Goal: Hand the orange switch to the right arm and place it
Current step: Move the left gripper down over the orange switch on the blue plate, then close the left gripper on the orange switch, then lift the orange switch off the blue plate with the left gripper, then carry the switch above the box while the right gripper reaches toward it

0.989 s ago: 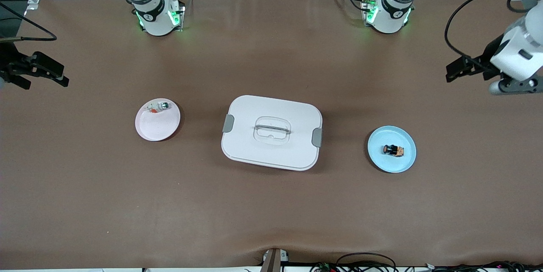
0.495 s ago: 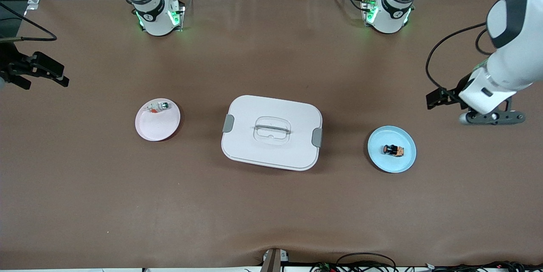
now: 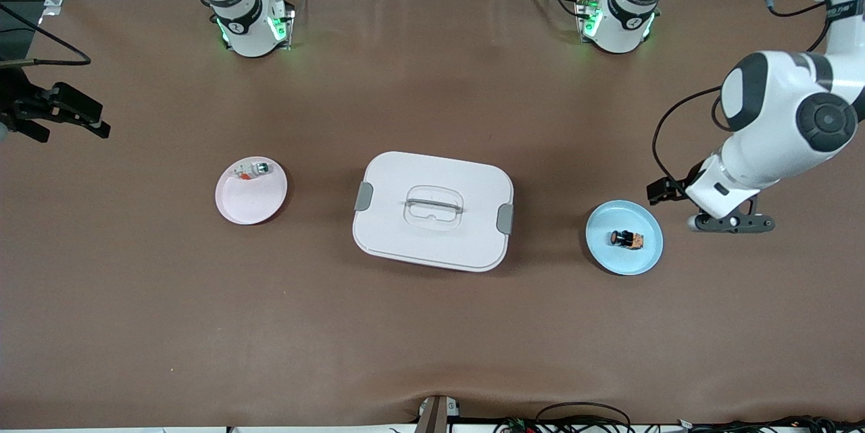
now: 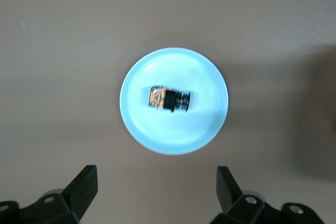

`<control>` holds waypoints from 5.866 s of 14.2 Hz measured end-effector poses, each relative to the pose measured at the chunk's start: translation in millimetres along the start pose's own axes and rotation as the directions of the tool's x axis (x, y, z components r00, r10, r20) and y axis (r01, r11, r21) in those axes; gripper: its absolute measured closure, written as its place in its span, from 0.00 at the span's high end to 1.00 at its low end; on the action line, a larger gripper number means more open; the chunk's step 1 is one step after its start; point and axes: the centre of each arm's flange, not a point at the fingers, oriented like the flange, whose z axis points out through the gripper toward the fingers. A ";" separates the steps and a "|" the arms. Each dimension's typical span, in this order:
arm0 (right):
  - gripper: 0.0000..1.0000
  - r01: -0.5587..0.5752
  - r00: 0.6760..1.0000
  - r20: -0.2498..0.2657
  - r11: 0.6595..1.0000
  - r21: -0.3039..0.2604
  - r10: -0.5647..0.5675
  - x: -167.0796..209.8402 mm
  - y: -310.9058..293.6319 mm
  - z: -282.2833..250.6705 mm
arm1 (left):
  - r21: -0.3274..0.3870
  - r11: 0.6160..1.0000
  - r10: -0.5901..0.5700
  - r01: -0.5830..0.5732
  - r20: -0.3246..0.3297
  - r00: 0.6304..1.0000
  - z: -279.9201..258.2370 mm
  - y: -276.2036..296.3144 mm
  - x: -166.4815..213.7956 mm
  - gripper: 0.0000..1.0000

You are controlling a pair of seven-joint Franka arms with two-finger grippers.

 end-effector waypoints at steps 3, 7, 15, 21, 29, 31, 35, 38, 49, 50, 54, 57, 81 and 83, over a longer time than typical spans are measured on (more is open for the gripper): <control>1.00 0.000 1.000 0.001 1.000 0.000 0.000 0.0 0.0 0.2 | -0.009 1.000 0.028 -0.028 -0.029 0.999 42.7 0.6 11.5 1.00; 1.00 0.000 1.000 0.001 1.000 0.000 0.000 0.0 0.0 0.3 | -0.018 0.998 0.052 -0.053 -0.036 0.998 91.8 0.3 20.2 1.00; 1.00 0.000 1.000 0.001 1.000 0.000 0.000 0.0 0.0 0.3 | 0.011 0.995 0.097 -0.097 -0.040 0.994 147.8 -2.4 24.6 1.00; 1.00 0.000 1.000 0.001 1.000 0.000 0.000 0.0 0.0 0.3 | 0.004 0.995 0.098 -0.098 -0.032 0.995 172.8 -1.6 23.2 1.00; 1.00 0.000 1.000 0.001 1.000 0.000 0.000 0.0 0.0 0.3 | 0.000 0.995 0.100 -0.100 -0.004 0.995 190.4 -0.2 17.5 0.97; 1.00 0.000 1.000 0.001 1.000 0.000 0.000 0.0 0.0 0.3 | 0.000 0.995 0.101 -0.101 0.000 0.995 193.9 0.4 16.5 0.95; 1.00 0.000 1.000 0.001 1.000 0.000 0.000 -0.1 0.0 0.4 | -0.003 0.995 0.097 -0.097 -0.003 0.995 203.2 -1.5 16.2 0.86; 1.00 0.000 1.000 0.001 1.000 0.000 0.000 -0.1 0.0 0.4 | -0.003 0.995 0.098 -0.098 -0.012 0.995 201.2 -0.9 18.2 0.73; 1.00 0.000 1.000 0.001 1.000 0.000 0.000 -0.1 0.1 0.4 | 0.014 0.998 0.068 -0.068 -0.019 0.998 66.2 22.6 19.1 0.73; 1.00 0.000 1.000 0.001 1.000 0.000 0.000 -0.1 0.1 0.4 | 0.013 0.999 0.047 -0.047 -0.003 0.999 55.8 29.5 17.9 0.73; 1.00 0.000 1.000 -0.009 1.000 -0.001 0.000 1.1 0.3 -0.5 | 0.003 0.995 -0.098 0.098 0.021 0.995 10.1 64.8 16.1 0.73; 1.00 -0.001 1.000 -0.029 1.000 -0.002 0.001 3.1 0.5 -2.3 | 0.002 0.976 -0.218 0.218 0.040 0.975 -23.8 94.6 12.5 0.73; 1.00 -0.249 0.967 0.109 0.780 0.574 0.229 -46.3 -164.3 93.6 | -0.012 0.060 -0.897 0.998 0.438 0.059 -133.2 415.3 -58.8 0.73; 1.00 -0.248 0.966 0.099 0.757 0.605 0.237 -55.6 -188.8 104.6 | 0.015 0.029 -0.892 0.999 0.452 0.019 -127.1 427.9 -60.8 0.73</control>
